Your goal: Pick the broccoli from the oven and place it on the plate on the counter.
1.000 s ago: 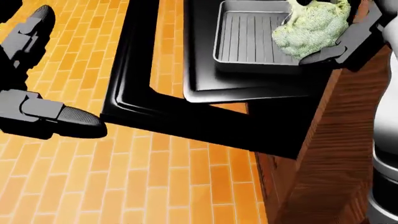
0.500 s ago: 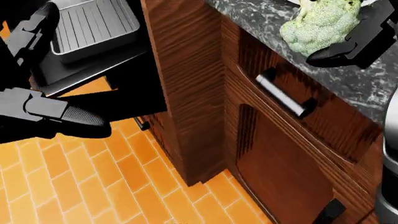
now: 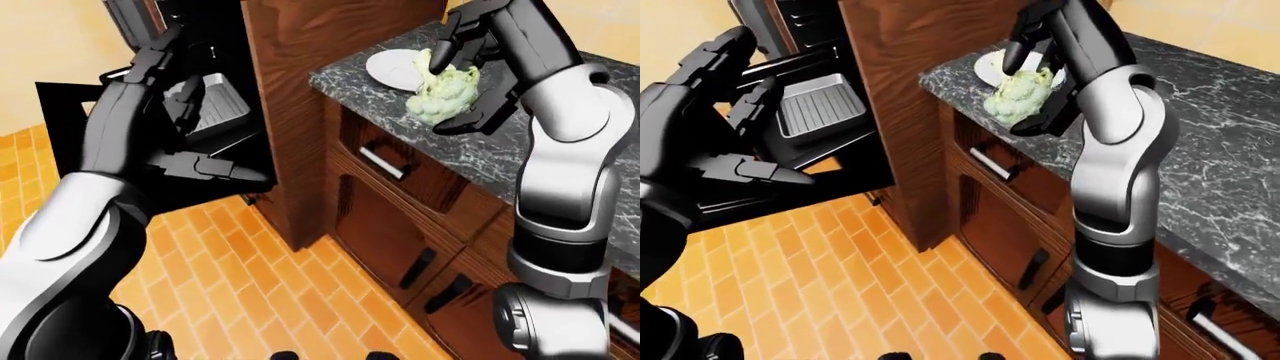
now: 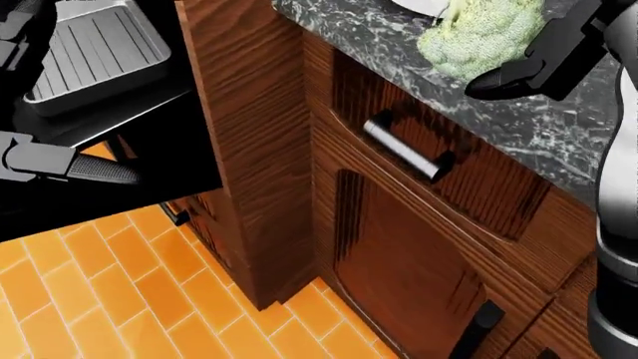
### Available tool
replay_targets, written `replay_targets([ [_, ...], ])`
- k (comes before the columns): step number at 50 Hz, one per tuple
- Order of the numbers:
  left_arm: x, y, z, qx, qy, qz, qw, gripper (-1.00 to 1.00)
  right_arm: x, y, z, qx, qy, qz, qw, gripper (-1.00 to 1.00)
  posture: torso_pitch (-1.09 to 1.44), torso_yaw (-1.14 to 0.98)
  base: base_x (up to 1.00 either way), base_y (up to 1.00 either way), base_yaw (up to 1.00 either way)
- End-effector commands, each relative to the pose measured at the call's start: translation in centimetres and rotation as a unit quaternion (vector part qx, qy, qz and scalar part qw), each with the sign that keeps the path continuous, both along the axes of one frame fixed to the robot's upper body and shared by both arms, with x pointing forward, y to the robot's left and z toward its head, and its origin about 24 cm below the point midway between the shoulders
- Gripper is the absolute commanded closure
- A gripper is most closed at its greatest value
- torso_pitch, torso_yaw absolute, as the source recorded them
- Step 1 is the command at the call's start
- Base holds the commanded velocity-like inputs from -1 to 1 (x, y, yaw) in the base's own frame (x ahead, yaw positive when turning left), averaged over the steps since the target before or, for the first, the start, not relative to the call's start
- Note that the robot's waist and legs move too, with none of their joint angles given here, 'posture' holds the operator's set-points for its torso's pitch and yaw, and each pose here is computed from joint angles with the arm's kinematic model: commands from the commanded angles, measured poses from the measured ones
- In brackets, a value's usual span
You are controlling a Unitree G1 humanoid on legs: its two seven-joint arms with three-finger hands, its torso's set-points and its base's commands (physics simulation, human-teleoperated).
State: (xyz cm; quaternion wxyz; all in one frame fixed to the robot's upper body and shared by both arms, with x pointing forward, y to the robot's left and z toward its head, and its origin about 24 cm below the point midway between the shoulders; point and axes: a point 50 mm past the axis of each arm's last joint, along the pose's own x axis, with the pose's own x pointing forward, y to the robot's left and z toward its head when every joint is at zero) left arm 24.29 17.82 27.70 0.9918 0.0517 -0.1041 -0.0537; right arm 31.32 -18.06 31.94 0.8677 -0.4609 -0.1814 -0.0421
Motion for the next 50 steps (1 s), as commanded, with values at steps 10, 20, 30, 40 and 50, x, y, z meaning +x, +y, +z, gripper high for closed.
replay_targets([
  [10, -0.45, -0.03, 0.89, -0.001, -0.034, -0.005, 0.9994, -1.0, -0.78, -0.08, 1.43, -0.003, -0.04, -0.008, 0.9992, 1.0, 1.4, 0.0, 0.15, 0.0, 0.0],
  [20, -0.56, 0.04, 1.02, -0.002, -0.036, -0.005, 0.9993, -1.0, -0.85, 0.02, 1.56, -0.001, -0.04, -0.006, 0.9992, 1.0, 1.4, 0.0, 0.22, 0.03, 0.0],
  [30, -0.64, -0.07, 1.4, 0.0, -0.038, -0.006, 0.9993, -1.0, -0.84, -0.23, 1.73, -0.002, -0.041, -0.01, 0.9991, 1.0, 1.4, 0.0, 0.16, 0.0, 0.0],
  [40, -0.64, 0.13, 1.34, -0.003, -0.038, -0.005, 0.9993, -1.0, -0.86, 0.05, 1.85, -0.002, -0.043, -0.007, 0.999, 1.0, 1.4, 0.0, 0.19, 0.0, 0.0],
  [50, -0.68, 0.25, 1.26, -0.004, -0.038, -0.003, 0.9993, -1.0, -0.83, 0.16, 1.76, 0.001, -0.046, -0.004, 0.999, 1.0, 1.4, 0.0, 0.15, 0.03, 0.05],
])
